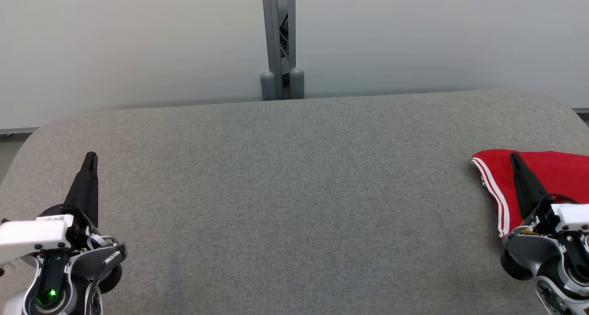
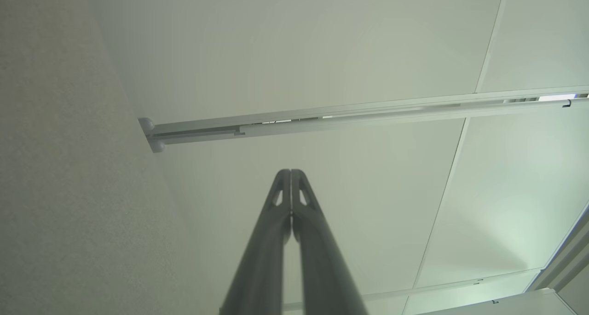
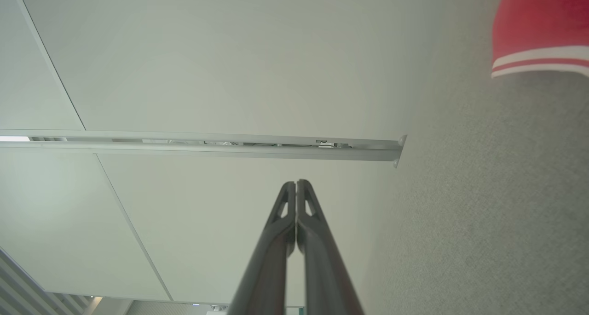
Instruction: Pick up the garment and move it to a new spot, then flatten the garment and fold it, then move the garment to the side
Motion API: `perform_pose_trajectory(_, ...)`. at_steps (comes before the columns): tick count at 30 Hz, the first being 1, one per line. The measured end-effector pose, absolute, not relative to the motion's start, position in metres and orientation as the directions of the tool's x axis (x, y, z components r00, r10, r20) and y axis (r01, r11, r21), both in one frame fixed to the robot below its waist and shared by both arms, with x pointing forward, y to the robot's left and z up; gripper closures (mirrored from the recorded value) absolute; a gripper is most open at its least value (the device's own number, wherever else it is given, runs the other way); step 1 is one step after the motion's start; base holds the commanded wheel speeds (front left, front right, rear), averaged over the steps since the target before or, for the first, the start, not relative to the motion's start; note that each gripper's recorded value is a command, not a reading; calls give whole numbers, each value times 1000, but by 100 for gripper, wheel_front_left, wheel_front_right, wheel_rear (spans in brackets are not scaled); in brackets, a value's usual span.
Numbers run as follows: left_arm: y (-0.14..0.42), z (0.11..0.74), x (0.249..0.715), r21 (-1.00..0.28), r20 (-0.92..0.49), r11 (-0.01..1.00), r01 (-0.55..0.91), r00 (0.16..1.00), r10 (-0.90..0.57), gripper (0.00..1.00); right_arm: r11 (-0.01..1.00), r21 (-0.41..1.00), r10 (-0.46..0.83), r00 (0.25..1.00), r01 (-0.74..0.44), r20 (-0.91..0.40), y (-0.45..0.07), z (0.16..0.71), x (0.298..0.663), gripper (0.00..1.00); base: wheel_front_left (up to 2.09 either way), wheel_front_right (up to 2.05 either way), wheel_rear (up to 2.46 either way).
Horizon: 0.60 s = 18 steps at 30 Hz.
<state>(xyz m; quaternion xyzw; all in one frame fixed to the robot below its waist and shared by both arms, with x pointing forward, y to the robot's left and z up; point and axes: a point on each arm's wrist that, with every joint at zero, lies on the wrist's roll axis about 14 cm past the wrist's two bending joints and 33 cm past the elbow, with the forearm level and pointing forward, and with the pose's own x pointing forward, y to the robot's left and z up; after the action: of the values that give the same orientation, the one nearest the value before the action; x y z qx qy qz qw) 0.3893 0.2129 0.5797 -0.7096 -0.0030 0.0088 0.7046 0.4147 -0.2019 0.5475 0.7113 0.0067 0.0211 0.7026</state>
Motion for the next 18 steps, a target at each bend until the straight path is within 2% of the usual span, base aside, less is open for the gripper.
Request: perform_pose_trajectory(18, 213, 580, 389, -1000, -8, -7, -8, 1000, 17, 100, -13, 1000, 39, 999, -20, 21, -202, 548, 415, 100, 0, 0, 0)
